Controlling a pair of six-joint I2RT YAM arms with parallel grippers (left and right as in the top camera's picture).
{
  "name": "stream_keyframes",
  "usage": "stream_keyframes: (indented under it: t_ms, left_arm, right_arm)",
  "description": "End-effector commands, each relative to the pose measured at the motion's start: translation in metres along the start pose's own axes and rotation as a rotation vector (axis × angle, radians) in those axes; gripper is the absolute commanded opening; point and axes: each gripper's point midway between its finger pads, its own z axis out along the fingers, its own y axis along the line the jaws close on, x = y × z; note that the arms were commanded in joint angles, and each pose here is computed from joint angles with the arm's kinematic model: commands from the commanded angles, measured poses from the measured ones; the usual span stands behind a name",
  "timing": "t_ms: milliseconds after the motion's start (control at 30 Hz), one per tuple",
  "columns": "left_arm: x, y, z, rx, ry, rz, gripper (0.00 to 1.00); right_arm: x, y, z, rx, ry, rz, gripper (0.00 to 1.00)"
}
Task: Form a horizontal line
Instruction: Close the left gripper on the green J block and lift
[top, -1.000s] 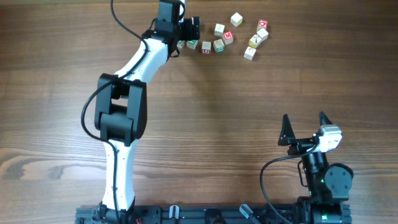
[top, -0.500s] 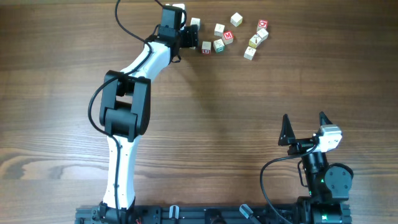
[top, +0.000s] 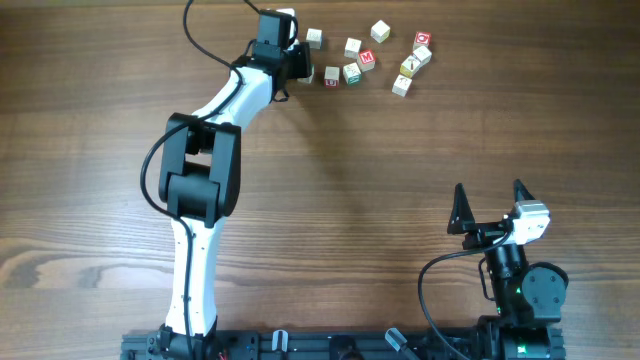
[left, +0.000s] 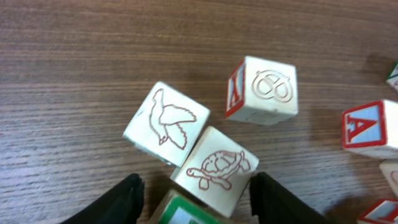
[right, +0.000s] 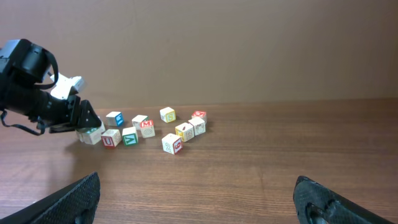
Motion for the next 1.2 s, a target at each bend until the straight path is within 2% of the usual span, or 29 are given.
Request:
stream_keyframes:
  t_ms: [0,233,300,500,933,1067,1167]
  left_arm:
    - [0.007,0.013,0.003,-0.03,0.033,-0.014,0.54]
    - [0.024,0.018,0.002,-0.052,0.106,-0.016,0.43]
    - [0.017,0.024,-0.002,-0.09,0.083,-0.014,0.35]
    - [-0.012,0.023,-0.023,-0.118,0.012,-0.001,0.27]
    - [-0.079,0.001,-0.117,-0.084,-0.114,-0.003,0.25]
    - [-0.078,-0.006,-0.154,-0.087,-0.075,0.001,0.25]
    - [-0.063,-0.011,-0.178,-0.095,-0.004,0.012,0.24]
  right_arm:
    - [-0.001,0.001,0.0,-0.002,-0.006,-0.014,1.0]
    - [-0.001,0.001,0.0,-0.002,-0.006,-0.014,1.0]
    - [-0.001,0.001,0.0,-0.002,-0.006,-0.014,1.0]
    - [-0.001,0.001,0.0,-0.002,-0.006,-0.014,1.0]
    - [-0.001,0.001,0.0,-0.002,-0.006,-0.014,0.99]
    - [-0.001,0.001,0.0,-0.002,-0.006,-0.015,1.0]
    - [-0.001,0.001,0.0,-0.002,-0.006,-0.014,1.0]
